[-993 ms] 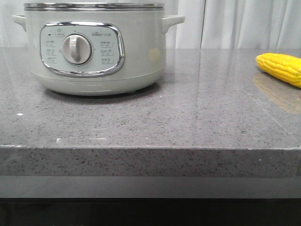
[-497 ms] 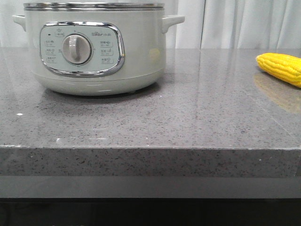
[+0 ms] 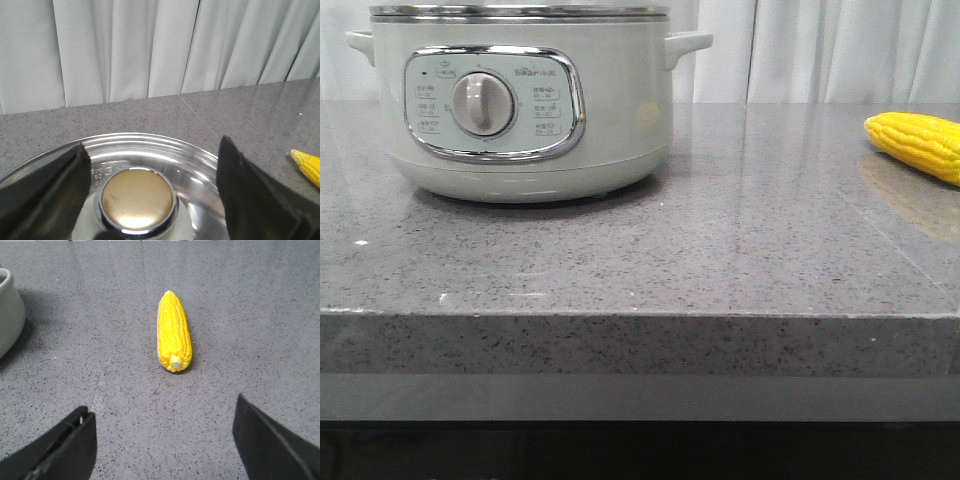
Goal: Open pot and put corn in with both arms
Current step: 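Lift the glass lid off the pot with the left gripper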
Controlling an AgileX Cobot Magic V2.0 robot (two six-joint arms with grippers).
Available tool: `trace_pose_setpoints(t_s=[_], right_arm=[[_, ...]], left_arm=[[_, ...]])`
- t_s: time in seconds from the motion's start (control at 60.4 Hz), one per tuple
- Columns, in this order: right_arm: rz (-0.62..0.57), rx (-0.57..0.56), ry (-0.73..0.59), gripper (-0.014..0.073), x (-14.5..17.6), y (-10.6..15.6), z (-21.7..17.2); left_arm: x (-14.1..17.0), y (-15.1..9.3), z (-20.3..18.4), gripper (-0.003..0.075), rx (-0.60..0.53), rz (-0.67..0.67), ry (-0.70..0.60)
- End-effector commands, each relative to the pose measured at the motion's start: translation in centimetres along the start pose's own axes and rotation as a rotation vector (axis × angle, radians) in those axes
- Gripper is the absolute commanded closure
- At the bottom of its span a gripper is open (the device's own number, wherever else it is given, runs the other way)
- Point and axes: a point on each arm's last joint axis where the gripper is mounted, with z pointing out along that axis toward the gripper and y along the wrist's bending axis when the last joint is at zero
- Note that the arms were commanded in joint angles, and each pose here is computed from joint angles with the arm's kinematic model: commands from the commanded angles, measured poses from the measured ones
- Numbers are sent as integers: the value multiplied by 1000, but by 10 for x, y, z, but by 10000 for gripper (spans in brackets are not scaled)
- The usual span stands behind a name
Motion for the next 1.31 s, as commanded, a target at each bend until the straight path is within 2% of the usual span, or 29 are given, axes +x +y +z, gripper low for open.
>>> trace_pose_setpoints(t_s=[0.0,0.298,0.579,0.811,1.01,1.291], right_arm=[[-14,2,-86,15,-14,0,-2],[-14,2,-86,15,-14,0,-2],[-14,2,-85,15,-14,0,-2],[-14,2,-85,15,-14,0,-2],[-14,2,-85,15,-14,0,-2],[-14,2,-85,15,-14,0,-2]], left_arm=[[-27,-5,-4,209,15,-7,-141],[-8,-3,16,216,9,-6,-108],[-8,-3,17,447,9,-6,-120],[-10,-3,16,534,10,-6,-139],[-35,-5,-3,533,18,-7,-255],[-84,-10,-52,533,33,-9,-374]])
